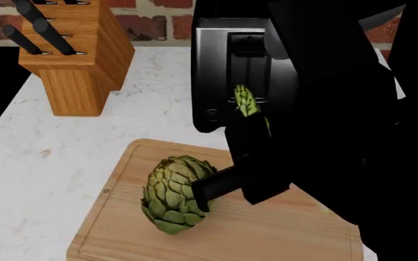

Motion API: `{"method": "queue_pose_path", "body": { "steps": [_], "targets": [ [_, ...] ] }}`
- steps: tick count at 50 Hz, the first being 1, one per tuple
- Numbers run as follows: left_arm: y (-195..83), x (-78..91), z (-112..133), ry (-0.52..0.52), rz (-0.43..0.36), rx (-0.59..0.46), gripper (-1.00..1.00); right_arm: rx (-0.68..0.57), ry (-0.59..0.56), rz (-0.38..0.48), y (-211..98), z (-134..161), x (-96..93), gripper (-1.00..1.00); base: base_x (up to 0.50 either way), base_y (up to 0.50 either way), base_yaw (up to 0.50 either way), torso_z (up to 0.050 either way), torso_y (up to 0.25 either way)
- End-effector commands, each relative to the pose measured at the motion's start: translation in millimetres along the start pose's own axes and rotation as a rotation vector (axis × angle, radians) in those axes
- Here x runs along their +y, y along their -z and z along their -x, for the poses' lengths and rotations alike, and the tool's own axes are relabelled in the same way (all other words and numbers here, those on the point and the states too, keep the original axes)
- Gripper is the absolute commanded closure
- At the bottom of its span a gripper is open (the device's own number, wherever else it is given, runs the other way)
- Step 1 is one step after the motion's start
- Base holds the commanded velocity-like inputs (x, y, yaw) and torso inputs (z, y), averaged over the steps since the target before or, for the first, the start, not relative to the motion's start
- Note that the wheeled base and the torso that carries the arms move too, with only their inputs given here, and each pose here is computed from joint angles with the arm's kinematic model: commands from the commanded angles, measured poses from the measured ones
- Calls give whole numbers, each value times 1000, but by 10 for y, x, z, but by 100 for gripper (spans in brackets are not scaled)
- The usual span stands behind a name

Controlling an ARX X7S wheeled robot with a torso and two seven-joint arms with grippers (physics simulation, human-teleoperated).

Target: Clear the non-vegetable object off the cutting board and place the vegetables onto it.

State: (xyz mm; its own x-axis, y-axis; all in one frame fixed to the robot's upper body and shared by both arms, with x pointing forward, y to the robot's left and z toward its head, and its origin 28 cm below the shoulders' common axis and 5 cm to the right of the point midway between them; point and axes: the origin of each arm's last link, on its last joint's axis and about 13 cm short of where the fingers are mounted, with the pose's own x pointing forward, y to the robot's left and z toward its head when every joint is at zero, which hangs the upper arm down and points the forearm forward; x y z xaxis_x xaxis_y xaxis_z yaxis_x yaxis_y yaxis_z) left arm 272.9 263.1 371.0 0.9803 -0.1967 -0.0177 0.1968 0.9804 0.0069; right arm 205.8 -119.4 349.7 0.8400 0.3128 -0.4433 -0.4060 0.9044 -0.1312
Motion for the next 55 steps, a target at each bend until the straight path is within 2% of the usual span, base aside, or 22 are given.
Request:
{"method": "queue_pose_path", "body": {
  "steps": [1, 13, 28, 39, 55],
  "targets": [
    [0, -9, -5, 2, 0, 0, -100, 52, 61, -36, 164, -49, -159, 100, 0, 0, 0, 0, 0],
    [-29, 0, 7, -2, 1, -10, -100, 108, 31, -78, 351, -277, -197, 100, 0, 0, 0, 0, 0],
    [-33, 5, 2, -5, 1, -11, -100, 116, -12, -125, 407, -546, -264, 100, 0, 0, 0, 0, 0],
    [-31, 14, -2, -7, 3, -12, -100, 121, -80, -155, 449, -742, -226, 100, 0, 0, 0, 0, 0],
    [-39, 14, 7, -9, 2, -14, -100, 161, -85, -202, 698, -849, -243, 100, 0, 0, 0, 0, 0]
  ]
}}
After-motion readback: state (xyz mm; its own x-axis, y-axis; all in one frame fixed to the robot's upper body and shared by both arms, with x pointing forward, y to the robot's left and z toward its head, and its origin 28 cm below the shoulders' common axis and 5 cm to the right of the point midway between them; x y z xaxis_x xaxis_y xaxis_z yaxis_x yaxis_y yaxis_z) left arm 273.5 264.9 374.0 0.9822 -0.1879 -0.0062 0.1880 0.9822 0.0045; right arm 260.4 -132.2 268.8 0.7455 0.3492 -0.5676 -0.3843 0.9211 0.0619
